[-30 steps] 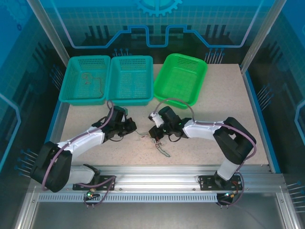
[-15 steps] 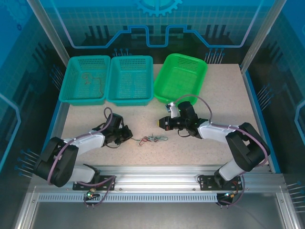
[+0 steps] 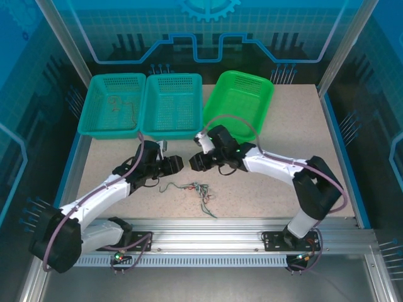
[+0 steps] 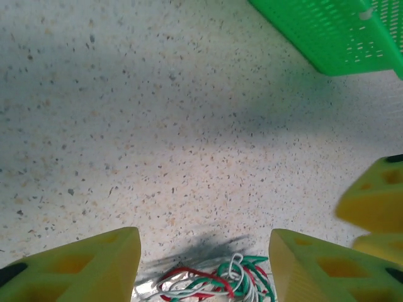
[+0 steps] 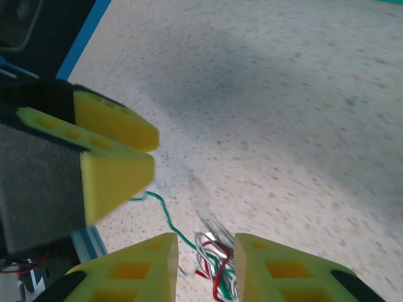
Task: Untangle the cables
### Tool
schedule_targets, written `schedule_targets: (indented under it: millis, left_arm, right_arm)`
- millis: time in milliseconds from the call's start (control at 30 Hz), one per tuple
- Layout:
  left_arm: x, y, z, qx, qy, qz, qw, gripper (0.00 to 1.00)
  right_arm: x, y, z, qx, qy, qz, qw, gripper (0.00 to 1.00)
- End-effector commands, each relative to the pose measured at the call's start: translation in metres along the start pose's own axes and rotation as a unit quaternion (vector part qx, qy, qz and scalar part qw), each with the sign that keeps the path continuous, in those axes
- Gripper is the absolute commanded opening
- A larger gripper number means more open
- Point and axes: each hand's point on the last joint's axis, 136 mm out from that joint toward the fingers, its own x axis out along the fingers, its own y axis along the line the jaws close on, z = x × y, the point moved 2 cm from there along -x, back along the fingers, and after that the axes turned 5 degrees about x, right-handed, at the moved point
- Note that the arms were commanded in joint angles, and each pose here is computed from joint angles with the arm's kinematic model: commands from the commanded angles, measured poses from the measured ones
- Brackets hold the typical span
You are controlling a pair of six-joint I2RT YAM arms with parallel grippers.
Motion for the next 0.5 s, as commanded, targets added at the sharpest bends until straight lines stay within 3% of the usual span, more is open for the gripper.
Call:
schedule_targets:
  millis: [0,167,467]
  left_arm:
    - [-0.006,0.021,-0.013,-0.016,0.021,0.072,0.997,0.58]
    - [0.001,0.030,-0.028,-0.069,0.028,0.071,0.995,0.63]
    - [0.020,0.042,-0.050,-0.091,0.076,0.087,0.989,0.64]
  right_arm:
    - [0.021,-0.022,-0.039,-0.017,0.103,-0.072,0.992,0.30]
    - [0.041,-0.014,-0.056,-0.038,0.155,-0.085,0.984,0.31]
    - [0.051,-0.015,-0.078,-0.061,0.196,-0.118,0.972,0.27]
